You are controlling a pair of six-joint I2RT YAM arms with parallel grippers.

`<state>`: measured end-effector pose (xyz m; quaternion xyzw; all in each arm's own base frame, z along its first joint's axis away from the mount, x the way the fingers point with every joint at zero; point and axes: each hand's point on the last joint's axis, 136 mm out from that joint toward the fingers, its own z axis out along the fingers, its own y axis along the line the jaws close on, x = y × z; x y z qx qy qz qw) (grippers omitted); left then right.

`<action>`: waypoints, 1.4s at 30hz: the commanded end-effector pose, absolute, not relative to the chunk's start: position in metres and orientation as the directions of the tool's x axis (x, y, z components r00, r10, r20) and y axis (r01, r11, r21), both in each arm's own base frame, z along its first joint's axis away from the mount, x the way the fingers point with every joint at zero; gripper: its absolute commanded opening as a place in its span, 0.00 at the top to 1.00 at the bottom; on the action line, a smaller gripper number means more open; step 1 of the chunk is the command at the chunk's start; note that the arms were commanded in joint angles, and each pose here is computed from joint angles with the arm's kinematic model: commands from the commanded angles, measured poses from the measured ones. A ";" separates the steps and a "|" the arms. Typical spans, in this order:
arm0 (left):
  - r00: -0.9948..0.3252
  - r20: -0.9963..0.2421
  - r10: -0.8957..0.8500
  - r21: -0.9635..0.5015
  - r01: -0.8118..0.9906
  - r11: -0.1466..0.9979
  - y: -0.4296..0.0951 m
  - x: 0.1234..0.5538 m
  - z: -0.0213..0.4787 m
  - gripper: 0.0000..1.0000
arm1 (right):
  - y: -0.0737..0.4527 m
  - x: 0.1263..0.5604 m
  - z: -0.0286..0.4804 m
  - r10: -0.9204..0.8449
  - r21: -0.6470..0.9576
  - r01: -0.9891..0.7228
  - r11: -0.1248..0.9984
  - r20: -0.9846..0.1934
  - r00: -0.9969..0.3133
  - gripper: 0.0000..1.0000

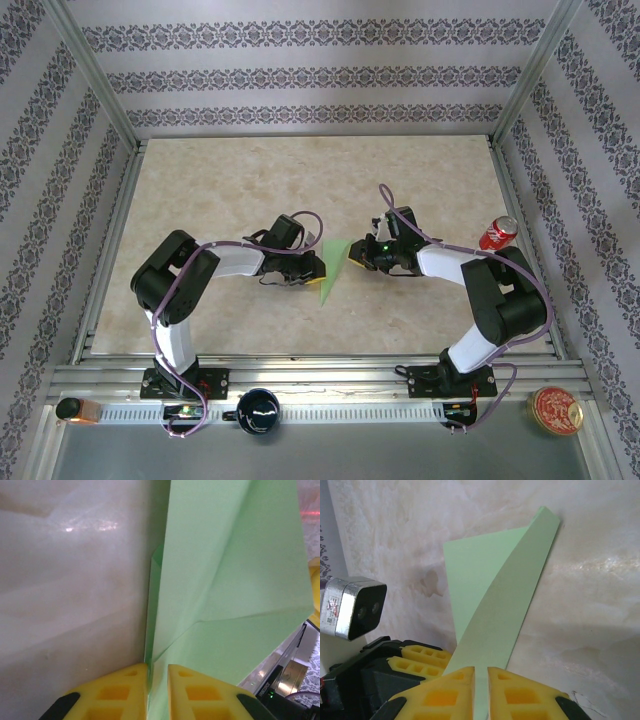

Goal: Fold a paper plane with a square sheet of paper (pick it up from the middle)
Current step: Move a paper plane to the center of the table.

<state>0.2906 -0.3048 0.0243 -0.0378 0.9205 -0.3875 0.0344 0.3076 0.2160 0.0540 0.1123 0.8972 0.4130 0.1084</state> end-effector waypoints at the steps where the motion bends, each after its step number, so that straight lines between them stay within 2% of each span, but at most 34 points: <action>1: -0.994 -0.045 -0.097 -0.751 -0.031 0.660 -0.313 0.301 0.029 0.87 | 0.220 0.300 0.050 0.281 0.772 0.122 0.624 -0.076 -0.957 0.83; 8: -0.994 -0.044 -0.096 -0.779 -0.026 0.627 -0.320 0.303 0.032 0.92 | 0.219 0.297 0.046 0.280 0.768 0.129 0.628 -0.069 -0.958 0.83; 13: -0.993 -0.057 -0.100 -0.796 -0.015 0.605 -0.322 0.305 0.038 1.00 | 0.217 0.295 0.045 0.281 0.764 0.130 0.632 -0.069 -0.957 0.82; 16: -0.991 -0.079 -0.110 -0.799 -0.003 0.601 -0.321 0.306 0.045 1.00 | 0.213 0.295 0.050 0.293 0.760 0.129 0.637 -0.083 -0.953 0.80; 19: -0.984 -0.116 -0.135 -0.781 0.007 0.624 -0.314 0.307 0.050 1.00 | 0.209 0.296 0.060 0.317 0.764 0.131 0.632 -0.101 -0.943 0.77; 25: -0.961 -0.213 -0.174 -0.671 0.014 0.741 -0.285 0.311 0.055 1.00 | 0.208 0.302 0.090 0.367 0.813 0.123 0.569 -0.118 -0.923 0.70; 32: -0.956 -0.227 -0.187 -0.673 0.015 0.740 -0.284 0.310 0.060 1.00 | 0.234 0.300 0.090 0.294 0.825 0.101 0.556 -0.081 -0.952 0.60; 37: -0.960 -0.215 -0.179 -0.660 0.008 0.751 -0.282 0.307 0.054 1.00 | 0.255 0.303 0.076 0.256 0.807 0.105 0.582 -0.060 -0.965 0.61; 42: -0.963 -0.218 -0.159 -0.641 0.018 0.768 -0.281 0.305 0.053 1.00 | 0.266 0.310 0.057 0.246 0.794 0.133 0.593 -0.021 -0.969 0.67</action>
